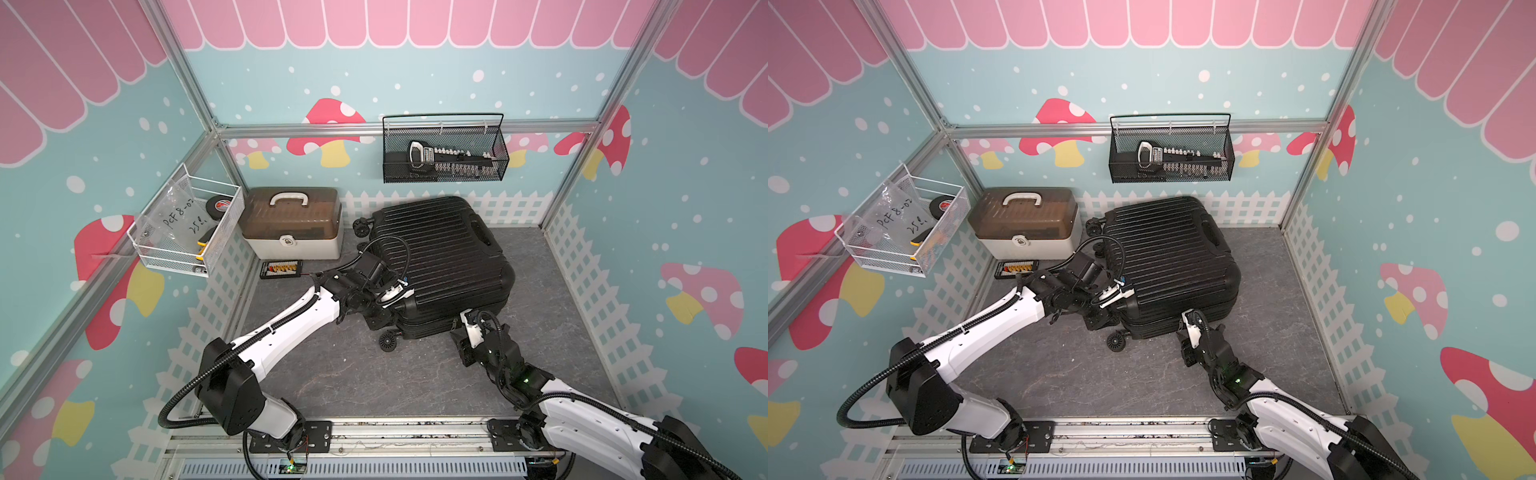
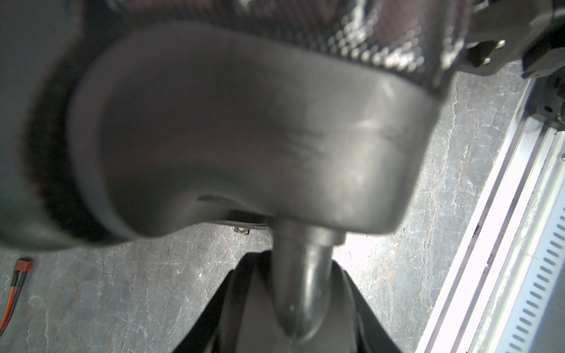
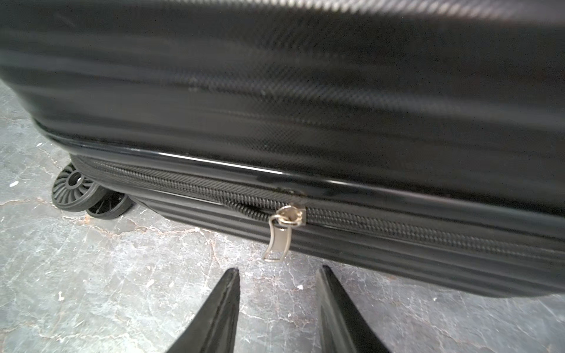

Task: Close the suitcase zippers
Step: Zip the zipper on the suitcase.

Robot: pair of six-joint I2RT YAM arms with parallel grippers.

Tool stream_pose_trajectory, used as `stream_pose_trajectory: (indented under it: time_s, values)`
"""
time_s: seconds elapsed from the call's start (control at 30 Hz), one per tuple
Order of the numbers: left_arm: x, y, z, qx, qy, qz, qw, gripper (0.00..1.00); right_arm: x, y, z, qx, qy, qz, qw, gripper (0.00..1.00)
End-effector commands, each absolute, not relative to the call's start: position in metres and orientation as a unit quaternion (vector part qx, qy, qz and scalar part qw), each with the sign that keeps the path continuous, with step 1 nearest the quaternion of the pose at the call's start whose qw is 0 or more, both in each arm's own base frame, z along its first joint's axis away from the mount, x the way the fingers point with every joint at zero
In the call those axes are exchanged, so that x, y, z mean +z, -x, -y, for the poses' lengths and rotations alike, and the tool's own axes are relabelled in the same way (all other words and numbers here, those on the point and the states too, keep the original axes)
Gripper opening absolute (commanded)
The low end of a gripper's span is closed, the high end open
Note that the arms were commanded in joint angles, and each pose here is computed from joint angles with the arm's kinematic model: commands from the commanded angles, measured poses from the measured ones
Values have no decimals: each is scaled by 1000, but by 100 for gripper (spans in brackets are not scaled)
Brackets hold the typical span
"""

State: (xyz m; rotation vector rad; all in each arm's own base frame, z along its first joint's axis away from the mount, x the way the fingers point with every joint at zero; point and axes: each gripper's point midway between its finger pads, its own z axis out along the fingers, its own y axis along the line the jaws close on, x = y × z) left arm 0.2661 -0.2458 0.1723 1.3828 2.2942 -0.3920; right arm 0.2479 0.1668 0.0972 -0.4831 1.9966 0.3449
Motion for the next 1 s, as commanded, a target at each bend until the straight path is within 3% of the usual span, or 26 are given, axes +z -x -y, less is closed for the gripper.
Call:
stream_pose_trajectory:
  time_s: [0.0, 0.47, 0.63, 0.8, 0.97]
  values:
    - [208, -268, 244, -151, -471, -828, 265, 2, 102, -253, -172, 160, 204, -816, 517, 44]
    - [216, -258, 253, -173, -472, -823, 266, 2, 97, -276, -169, 124, 195, -819, 526, 42]
    - [218, -278, 239, -117, -424, -852, 283, 0, 125, -284, -160, 110, 164, -800, 566, 36]
    - [222, -293, 226, -76, -385, -867, 307, 0, 122, -277, -136, 85, 124, -804, 575, 29]
    - [224, -298, 220, -57, -370, -872, 315, 0, 119, -266, -132, 89, 129, -812, 563, 28]
